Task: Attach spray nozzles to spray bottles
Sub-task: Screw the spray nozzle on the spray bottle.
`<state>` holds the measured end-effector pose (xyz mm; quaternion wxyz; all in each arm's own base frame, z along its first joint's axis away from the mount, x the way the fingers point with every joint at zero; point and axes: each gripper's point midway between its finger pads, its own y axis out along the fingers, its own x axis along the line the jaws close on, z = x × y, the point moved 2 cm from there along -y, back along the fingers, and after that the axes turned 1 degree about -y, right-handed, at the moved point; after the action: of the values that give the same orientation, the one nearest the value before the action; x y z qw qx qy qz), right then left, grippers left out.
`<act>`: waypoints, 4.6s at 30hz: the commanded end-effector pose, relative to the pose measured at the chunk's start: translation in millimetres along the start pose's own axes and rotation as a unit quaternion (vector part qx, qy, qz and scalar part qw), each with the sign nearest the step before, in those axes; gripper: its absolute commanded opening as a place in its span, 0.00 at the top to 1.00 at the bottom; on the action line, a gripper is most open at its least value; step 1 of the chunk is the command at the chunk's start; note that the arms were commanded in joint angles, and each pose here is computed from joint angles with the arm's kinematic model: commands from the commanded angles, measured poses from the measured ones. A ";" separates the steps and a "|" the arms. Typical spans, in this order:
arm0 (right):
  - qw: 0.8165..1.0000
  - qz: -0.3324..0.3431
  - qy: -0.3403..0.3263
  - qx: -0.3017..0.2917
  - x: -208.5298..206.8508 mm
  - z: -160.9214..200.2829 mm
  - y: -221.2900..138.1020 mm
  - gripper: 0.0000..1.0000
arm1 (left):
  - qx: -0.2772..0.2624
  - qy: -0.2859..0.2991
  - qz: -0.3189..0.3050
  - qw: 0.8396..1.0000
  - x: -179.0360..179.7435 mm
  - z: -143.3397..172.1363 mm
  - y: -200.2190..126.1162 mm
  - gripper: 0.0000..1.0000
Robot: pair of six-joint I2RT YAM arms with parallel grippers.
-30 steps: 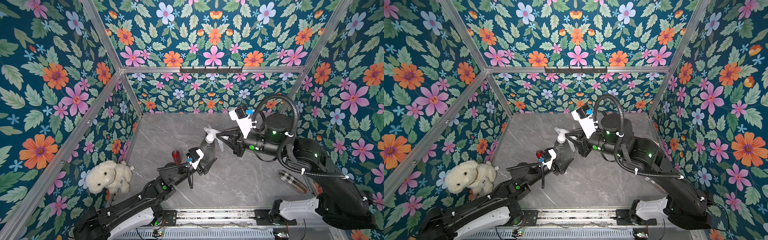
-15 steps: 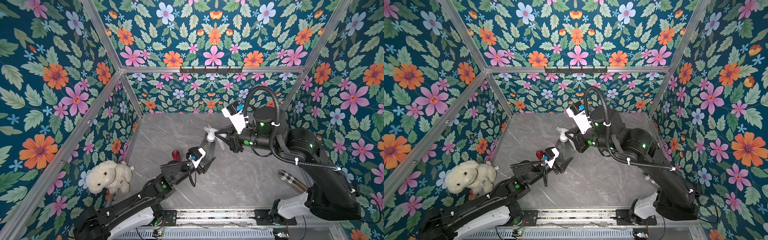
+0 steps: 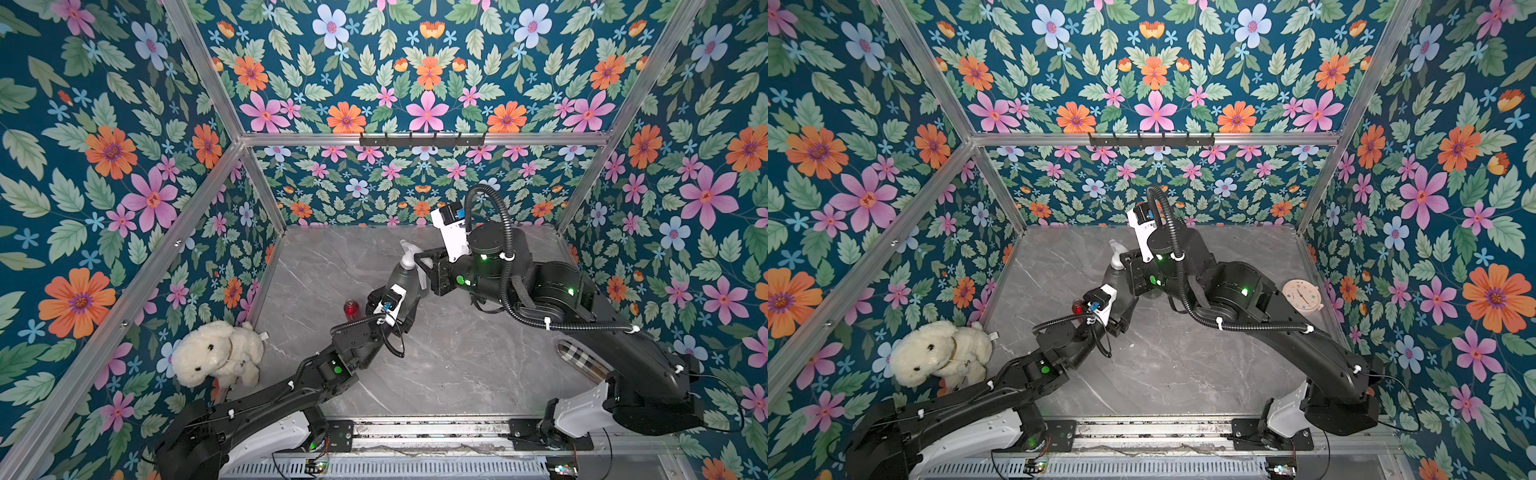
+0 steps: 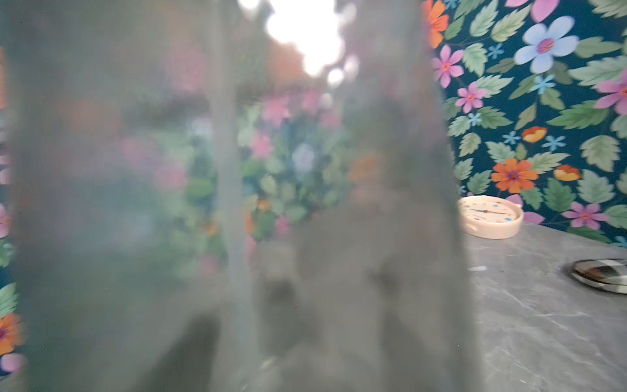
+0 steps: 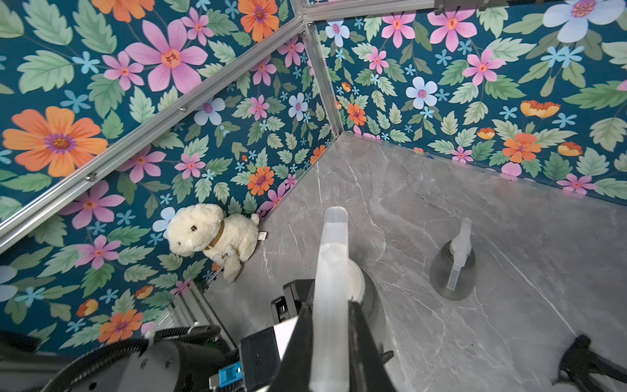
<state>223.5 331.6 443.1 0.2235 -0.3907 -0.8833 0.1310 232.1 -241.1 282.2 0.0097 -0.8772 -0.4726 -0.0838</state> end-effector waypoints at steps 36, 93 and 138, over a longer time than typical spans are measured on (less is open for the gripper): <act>0.997 0.014 0.049 0.058 10.9 5.5 7.6 0.65 | -0.071 0.078 -0.028 0.994 -30.2 -35.6 6.1 1.00; 0.956 -0.275 -0.072 0.074 -8.2 -2.0 -76.4 0.39 | -0.066 0.017 0.294 0.953 -83.0 -60.8 -40.1 1.00; 0.954 -0.260 -0.088 -0.118 5.9 -12.5 -89.7 1.00 | -0.134 -0.067 0.214 0.965 -48.2 -80.9 -42.5 1.00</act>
<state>181.2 278.1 483.8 0.1372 -0.1838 -0.9733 0.0018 154.5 -274.9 333.3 -0.0791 -0.9632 -0.2361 -0.1011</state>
